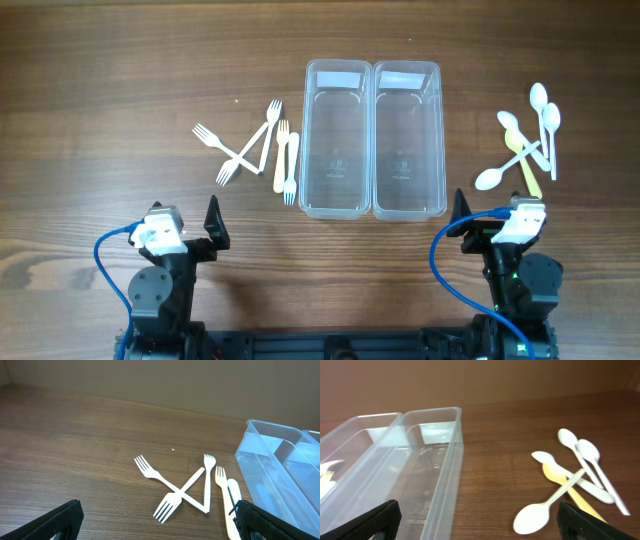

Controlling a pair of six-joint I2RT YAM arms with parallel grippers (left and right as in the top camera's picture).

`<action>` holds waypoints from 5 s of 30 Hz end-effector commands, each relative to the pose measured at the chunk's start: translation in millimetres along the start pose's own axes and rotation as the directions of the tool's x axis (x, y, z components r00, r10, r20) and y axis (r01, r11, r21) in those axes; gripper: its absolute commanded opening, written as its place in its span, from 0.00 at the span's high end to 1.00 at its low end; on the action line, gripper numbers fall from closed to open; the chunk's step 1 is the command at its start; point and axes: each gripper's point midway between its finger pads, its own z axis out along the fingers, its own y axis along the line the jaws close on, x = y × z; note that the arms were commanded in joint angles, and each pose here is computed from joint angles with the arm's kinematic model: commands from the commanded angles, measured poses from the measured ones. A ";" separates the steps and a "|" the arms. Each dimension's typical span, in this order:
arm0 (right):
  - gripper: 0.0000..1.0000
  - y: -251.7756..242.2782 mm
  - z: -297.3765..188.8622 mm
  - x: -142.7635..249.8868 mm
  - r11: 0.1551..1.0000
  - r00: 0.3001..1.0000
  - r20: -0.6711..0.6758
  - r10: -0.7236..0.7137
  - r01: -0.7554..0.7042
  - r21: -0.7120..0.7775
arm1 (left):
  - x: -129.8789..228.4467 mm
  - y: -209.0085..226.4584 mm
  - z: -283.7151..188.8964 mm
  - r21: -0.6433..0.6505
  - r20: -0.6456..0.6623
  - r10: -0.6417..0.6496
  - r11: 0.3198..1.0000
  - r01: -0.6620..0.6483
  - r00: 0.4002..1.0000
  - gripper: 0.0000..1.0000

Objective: Pack container

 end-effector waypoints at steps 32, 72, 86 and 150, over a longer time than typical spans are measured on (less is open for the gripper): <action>0.00 -5.7 75.4 -107.0 0.994 0.799 -0.591 0.107 -0.093 0.055 | -73.5 -60.1 63.4 0.086 -0.536 -0.059 0.989 0.124 0.842 0.00; 0.66 -121.1 141.0 111.0 0.592 0.328 -0.520 0.788 -0.176 0.786 | -38.6 -52.2 68.6 0.034 -0.647 -0.067 0.992 0.117 0.759 0.00; 0.96 -100.2 118.8 27.2 0.680 0.430 -0.548 0.718 -0.264 0.684 | -38.6 -52.2 68.6 0.034 -0.647 -0.067 0.992 0.117 0.759 0.00; 0.44 -145.7 138.8 85.8 0.985 0.438 -0.893 0.105 0.080 0.155 | -38.6 -52.2 68.6 0.034 -0.647 -0.067 0.993 0.117 0.760 0.00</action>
